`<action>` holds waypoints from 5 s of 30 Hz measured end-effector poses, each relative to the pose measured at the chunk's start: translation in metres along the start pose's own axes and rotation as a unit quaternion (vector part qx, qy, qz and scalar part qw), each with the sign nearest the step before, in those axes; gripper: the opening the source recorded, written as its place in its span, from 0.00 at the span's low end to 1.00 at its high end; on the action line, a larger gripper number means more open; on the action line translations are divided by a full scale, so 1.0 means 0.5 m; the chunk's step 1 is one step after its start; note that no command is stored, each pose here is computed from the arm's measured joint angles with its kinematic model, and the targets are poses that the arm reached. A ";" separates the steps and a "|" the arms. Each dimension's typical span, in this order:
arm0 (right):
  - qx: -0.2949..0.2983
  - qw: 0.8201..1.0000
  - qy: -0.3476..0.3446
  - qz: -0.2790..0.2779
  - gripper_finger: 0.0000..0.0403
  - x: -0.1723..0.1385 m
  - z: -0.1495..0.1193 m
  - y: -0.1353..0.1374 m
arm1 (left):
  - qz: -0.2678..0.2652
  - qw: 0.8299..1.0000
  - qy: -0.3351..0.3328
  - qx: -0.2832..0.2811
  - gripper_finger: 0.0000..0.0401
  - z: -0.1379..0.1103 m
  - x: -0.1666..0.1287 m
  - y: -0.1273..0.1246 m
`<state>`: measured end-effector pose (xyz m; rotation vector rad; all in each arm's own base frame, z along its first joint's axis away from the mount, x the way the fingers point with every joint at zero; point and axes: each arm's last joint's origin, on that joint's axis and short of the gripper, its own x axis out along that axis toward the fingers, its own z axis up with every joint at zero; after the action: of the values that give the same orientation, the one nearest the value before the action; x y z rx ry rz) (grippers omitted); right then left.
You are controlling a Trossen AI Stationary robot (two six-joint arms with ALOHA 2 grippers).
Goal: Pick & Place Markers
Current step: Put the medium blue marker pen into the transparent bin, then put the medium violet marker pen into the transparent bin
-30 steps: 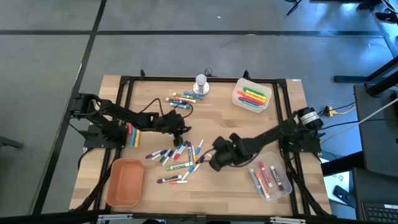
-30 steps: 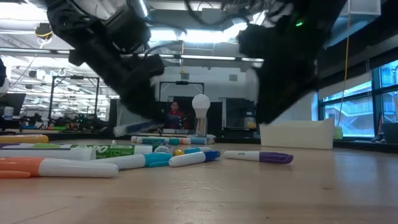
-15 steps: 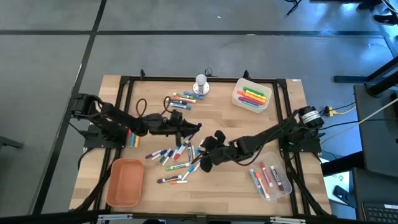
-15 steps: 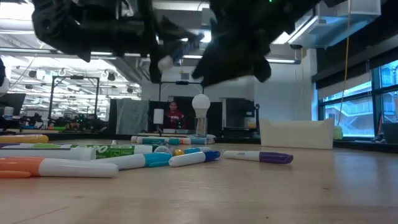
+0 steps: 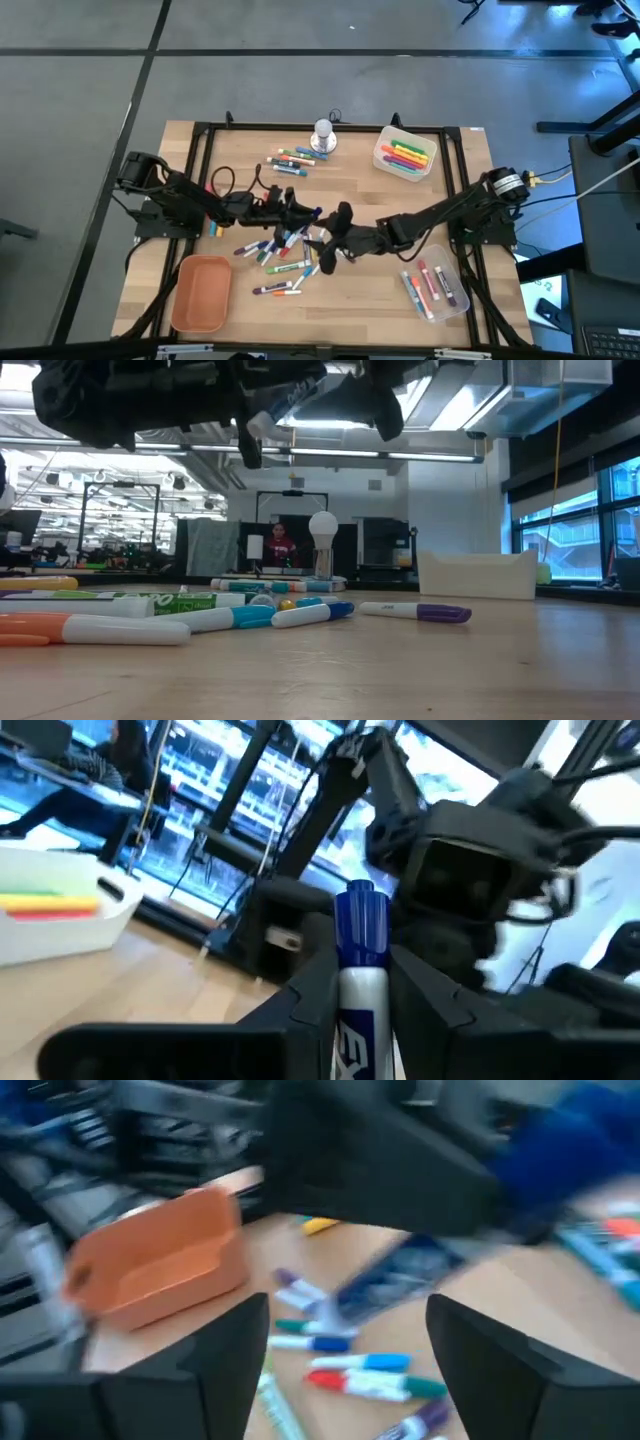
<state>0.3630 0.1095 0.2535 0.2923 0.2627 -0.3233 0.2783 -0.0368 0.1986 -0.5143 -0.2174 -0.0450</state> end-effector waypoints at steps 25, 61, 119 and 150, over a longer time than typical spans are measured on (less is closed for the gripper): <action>-0.042 0.999 0.011 -0.026 0.15 -0.001 0.002 -0.012 | -0.034 0.996 0.018 0.083 0.25 -0.006 -0.001 -0.010; 0.111 0.721 0.614 -0.301 0.28 -0.373 -0.150 -0.008 | 0.300 0.911 0.225 0.173 0.30 -0.034 -0.039 0.178; -0.233 0.958 0.162 0.033 0.33 -0.043 0.068 -0.080 | 0.471 0.783 0.276 0.297 0.39 0.016 -0.090 0.288; -0.145 0.987 0.009 0.062 0.33 -0.020 0.052 -0.080 | 0.286 0.848 0.317 0.315 0.26 0.001 -0.079 0.121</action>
<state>0.3453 0.0676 0.2709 0.0240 0.3047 -0.1564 0.2457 0.0155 0.1612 0.1304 0.5704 0.4276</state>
